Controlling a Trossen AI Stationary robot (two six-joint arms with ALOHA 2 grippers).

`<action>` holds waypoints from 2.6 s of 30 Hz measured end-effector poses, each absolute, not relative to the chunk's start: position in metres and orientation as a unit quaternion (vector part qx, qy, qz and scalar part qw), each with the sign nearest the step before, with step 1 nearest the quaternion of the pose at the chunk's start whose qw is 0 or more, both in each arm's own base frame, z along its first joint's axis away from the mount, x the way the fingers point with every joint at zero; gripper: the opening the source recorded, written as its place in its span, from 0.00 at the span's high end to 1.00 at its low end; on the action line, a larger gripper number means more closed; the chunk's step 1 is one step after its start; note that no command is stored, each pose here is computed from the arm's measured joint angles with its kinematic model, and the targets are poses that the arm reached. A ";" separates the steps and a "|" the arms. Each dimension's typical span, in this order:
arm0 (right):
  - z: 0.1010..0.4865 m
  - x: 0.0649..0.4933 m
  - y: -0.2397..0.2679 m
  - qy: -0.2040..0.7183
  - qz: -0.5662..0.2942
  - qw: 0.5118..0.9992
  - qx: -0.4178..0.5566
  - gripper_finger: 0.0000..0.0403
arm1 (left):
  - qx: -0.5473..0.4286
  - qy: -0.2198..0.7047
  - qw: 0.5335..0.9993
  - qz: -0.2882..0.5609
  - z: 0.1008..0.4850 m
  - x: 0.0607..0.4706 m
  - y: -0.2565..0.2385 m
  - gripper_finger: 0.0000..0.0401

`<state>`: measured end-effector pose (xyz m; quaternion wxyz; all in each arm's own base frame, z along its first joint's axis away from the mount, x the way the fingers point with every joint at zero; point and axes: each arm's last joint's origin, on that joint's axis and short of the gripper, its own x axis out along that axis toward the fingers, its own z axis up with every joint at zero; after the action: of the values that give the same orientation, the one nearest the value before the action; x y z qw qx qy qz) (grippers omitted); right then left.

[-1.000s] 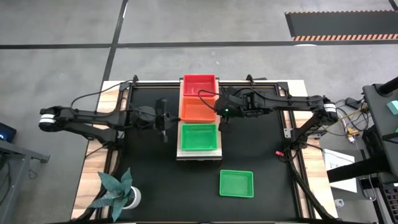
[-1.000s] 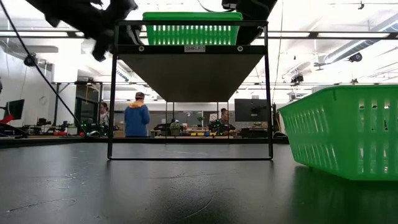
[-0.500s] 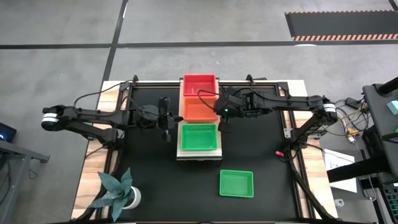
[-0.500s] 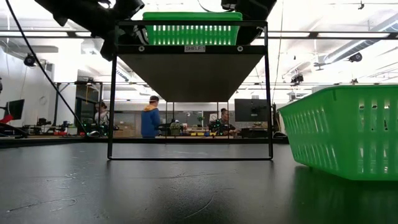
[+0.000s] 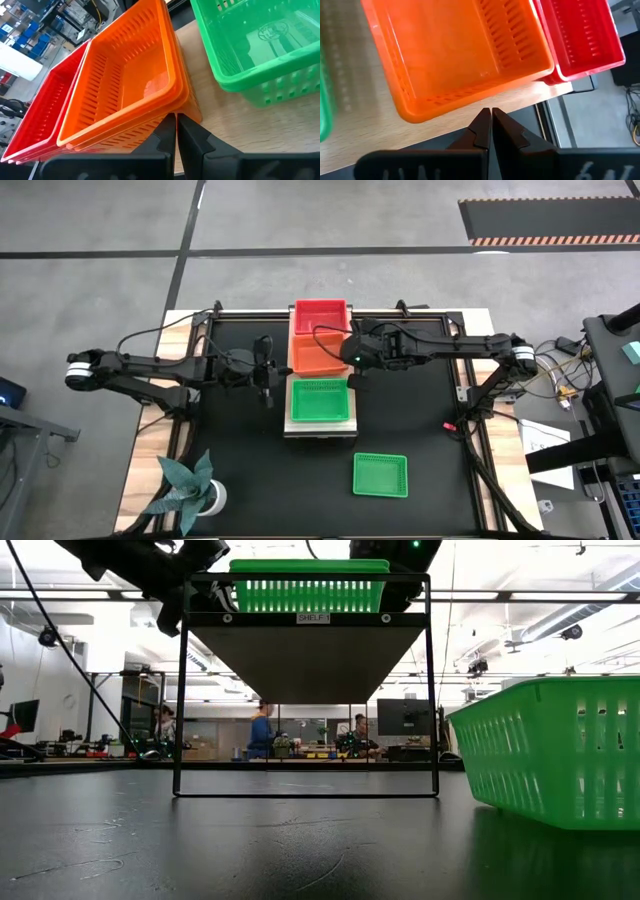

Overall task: Stack baskets on shelf by color
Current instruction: Stack the orange bin on the orange bins on the shelf, then stack the green bin on the green bins on the shelf

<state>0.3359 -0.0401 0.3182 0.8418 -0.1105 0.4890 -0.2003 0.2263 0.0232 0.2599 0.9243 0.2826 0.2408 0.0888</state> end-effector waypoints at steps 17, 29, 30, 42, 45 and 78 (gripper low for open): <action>0.319 0.337 -0.029 0.487 -0.154 0.854 -0.098 0.98 | 0.285 0.246 0.920 0.107 0.259 0.228 0.025 1.00; 0.319 0.337 -0.029 0.487 -0.158 0.854 -0.095 0.98 | 0.285 0.246 0.920 0.109 0.259 0.228 0.026 1.00; 0.319 0.337 -0.029 0.487 -0.158 0.854 -0.095 0.98 | 0.285 0.246 0.920 0.109 0.259 0.228 0.026 1.00; 0.319 0.336 -0.029 0.488 -0.159 0.853 -0.096 0.98 | 0.284 0.242 0.922 0.106 0.259 0.229 0.025 1.00; 0.319 0.336 -0.029 0.488 -0.158 0.853 -0.096 0.98 | 0.284 0.243 0.922 0.105 0.259 0.229 0.025 1.00; 0.346 0.306 -0.013 0.502 -0.188 0.843 -0.047 0.98 | 0.260 0.250 0.925 0.122 0.263 0.213 0.025 1.00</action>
<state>0.3055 -0.0127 0.3464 0.8427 -0.0467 0.5023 -0.1880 0.2127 0.0249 0.2627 0.9245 0.2604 0.2500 0.1221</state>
